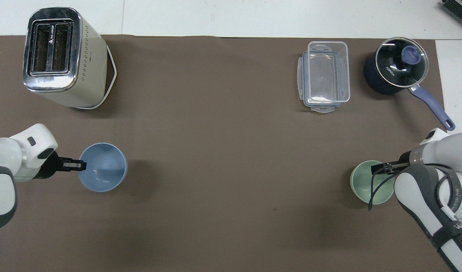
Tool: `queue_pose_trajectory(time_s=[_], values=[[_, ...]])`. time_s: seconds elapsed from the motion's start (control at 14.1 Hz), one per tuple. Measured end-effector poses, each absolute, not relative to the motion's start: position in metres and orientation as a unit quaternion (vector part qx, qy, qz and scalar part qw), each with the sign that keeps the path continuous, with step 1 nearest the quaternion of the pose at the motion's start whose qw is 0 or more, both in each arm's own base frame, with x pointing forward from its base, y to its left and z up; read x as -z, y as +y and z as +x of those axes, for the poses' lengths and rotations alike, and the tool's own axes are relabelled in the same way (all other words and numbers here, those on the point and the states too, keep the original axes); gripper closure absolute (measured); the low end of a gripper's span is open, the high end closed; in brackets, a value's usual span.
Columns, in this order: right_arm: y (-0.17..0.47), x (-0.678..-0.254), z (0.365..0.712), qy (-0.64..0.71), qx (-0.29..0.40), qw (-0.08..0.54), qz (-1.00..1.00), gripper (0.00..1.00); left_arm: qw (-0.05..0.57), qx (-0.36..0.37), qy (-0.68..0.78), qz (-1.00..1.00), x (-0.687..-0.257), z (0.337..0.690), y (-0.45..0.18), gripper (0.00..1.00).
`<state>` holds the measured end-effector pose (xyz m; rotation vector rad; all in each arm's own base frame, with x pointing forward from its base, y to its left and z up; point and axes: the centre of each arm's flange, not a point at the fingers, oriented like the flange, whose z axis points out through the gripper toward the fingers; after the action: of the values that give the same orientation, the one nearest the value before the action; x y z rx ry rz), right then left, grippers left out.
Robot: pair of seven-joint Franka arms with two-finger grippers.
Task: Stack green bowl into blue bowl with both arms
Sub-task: 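Grasp the green bowl rim with the right gripper while the left gripper lifts, then carry the blue bowl toward the table center while the right gripper lifts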
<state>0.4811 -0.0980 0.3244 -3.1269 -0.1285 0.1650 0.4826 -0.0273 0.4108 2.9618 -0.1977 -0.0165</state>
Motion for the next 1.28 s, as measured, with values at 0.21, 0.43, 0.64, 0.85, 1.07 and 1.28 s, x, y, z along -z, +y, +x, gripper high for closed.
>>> queue_pose_trajectory(time_s=[0.21,0.43,0.64,0.85,1.07,1.28], values=[[-0.099,-0.317,0.475,-0.063,-0.061,0.008,-0.996,0.0,0.076,0.021,-0.05,0.996,-0.411,0.47,-0.116,0.96],[-0.104,-0.315,0.472,-0.074,-0.063,0.01,-0.995,0.34,0.073,0.023,-0.031,0.997,-0.418,0.445,-0.203,0.96],[-0.106,-0.315,0.472,-0.071,-0.062,0.009,-0.995,0.67,0.079,0.006,-0.016,0.997,-0.408,0.421,-0.277,0.96],[-0.104,-0.326,0.478,-0.076,-0.055,0.008,-0.996,0.95,0.084,-0.001,-0.013,0.996,-0.379,0.408,-0.327,0.96],[-0.102,-0.361,0.496,-0.082,-0.045,0.005,-0.996,0.95,0.082,0.0,-0.016,0.996,-0.348,0.403,-0.358,0.96],[-0.106,-0.412,0.518,-0.084,-0.031,0.0,-0.996,0.95,0.077,0.007,-0.016,0.997,-0.329,0.403,-0.366,0.96]])
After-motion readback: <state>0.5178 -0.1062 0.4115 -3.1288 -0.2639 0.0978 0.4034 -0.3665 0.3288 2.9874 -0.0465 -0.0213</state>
